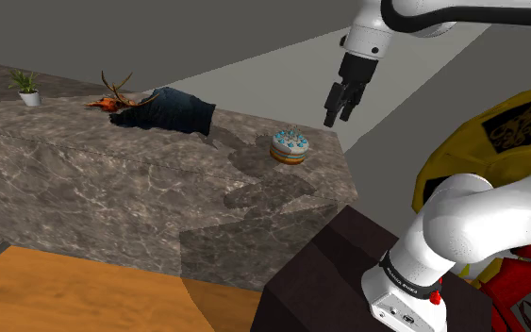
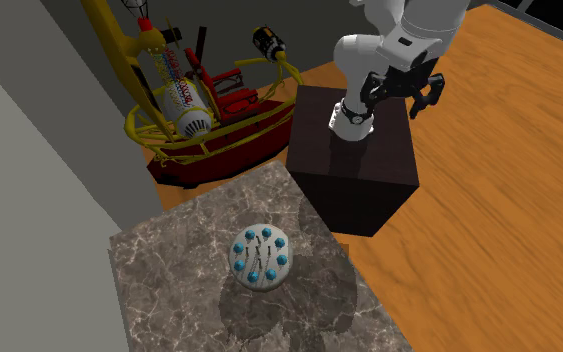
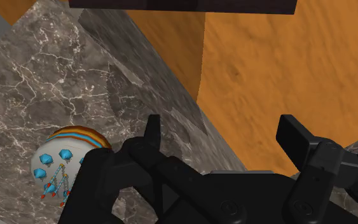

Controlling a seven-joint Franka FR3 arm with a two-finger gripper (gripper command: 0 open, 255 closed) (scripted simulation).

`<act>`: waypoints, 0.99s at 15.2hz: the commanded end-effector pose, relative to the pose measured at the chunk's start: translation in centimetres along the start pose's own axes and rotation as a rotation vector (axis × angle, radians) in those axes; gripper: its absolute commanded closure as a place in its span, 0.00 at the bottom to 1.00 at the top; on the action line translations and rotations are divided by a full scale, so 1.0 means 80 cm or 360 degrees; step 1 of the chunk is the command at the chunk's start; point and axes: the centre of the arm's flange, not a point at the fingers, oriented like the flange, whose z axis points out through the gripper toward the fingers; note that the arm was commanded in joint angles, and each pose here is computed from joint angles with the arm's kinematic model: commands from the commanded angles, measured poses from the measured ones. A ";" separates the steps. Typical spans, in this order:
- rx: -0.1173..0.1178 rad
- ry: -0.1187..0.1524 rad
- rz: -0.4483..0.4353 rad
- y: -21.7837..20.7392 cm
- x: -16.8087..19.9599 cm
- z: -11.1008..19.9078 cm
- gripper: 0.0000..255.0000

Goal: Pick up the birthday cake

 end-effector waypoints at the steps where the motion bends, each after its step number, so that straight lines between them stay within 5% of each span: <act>1: 0.0000 0.0000 0.0000 0.000 0.000 0.000 0.00; 15: -0.0058 -0.0009 0.0047 0.144 0.151 0.089 0.00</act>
